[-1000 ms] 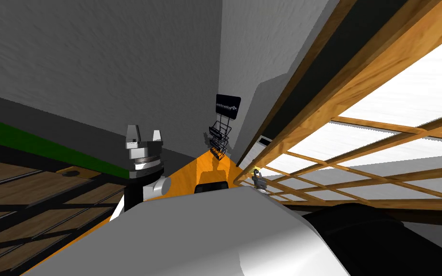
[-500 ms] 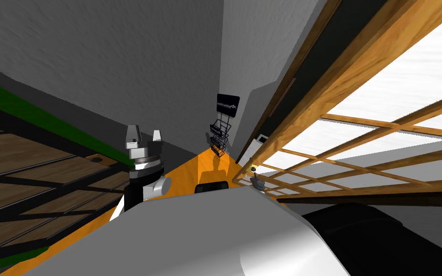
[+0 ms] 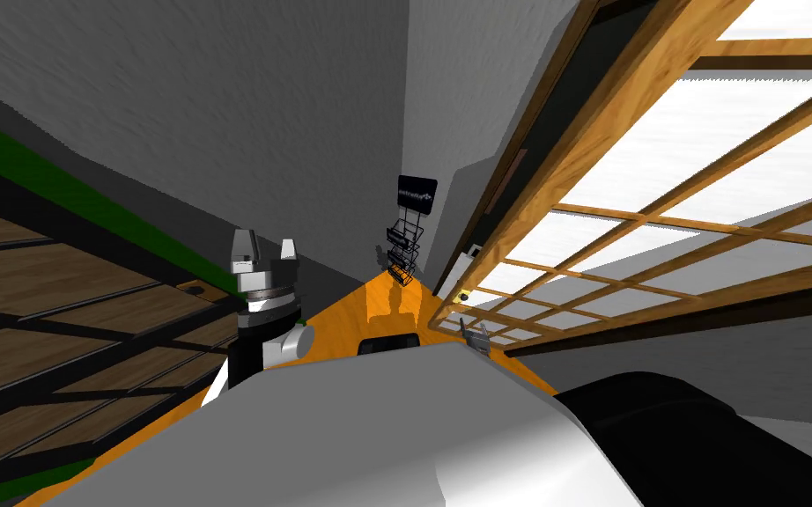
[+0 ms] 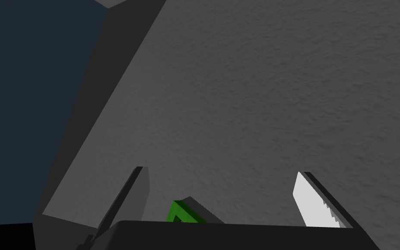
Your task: Pull the door open
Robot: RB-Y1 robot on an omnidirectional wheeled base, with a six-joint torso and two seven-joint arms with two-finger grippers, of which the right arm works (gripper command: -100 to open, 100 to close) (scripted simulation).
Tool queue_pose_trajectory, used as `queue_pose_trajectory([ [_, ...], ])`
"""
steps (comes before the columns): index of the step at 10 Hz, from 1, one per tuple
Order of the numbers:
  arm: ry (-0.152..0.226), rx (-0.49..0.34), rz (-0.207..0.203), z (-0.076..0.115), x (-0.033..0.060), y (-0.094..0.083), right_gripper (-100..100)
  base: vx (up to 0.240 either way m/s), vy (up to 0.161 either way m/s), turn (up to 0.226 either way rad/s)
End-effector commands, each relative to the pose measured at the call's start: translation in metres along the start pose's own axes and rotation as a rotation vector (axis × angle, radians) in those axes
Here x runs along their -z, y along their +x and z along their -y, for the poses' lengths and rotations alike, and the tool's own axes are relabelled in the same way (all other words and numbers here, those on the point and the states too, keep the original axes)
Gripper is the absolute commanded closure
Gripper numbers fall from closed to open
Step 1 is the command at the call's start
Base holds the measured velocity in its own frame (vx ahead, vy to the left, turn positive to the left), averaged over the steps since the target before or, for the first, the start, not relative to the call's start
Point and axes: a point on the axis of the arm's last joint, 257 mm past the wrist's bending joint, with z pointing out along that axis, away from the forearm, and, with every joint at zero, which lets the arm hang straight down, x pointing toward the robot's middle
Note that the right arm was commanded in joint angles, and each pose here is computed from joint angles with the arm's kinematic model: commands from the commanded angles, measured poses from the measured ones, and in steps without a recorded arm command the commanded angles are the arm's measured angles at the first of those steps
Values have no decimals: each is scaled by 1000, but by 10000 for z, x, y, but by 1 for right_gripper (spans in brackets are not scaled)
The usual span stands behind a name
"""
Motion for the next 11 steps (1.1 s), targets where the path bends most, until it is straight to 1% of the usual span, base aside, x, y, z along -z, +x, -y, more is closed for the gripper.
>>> queue_pose_trajectory([
  [1,-7,1,-3,10,-77,0,-100,96,-14,41],
  [2,-7,1,-3,10,-77,0,-100,146,-53,31],
  [6,-23,2,-10,34,-235,3,-100,186,-95,38],
  [7,-20,1,-9,36,-212,5,-100,90,-44,17],
  [8,-20,1,-9,36,-212,5,100,-11,3,-14],
  [11,-20,1,-9,36,-212,5,100,-27,11,1],
])
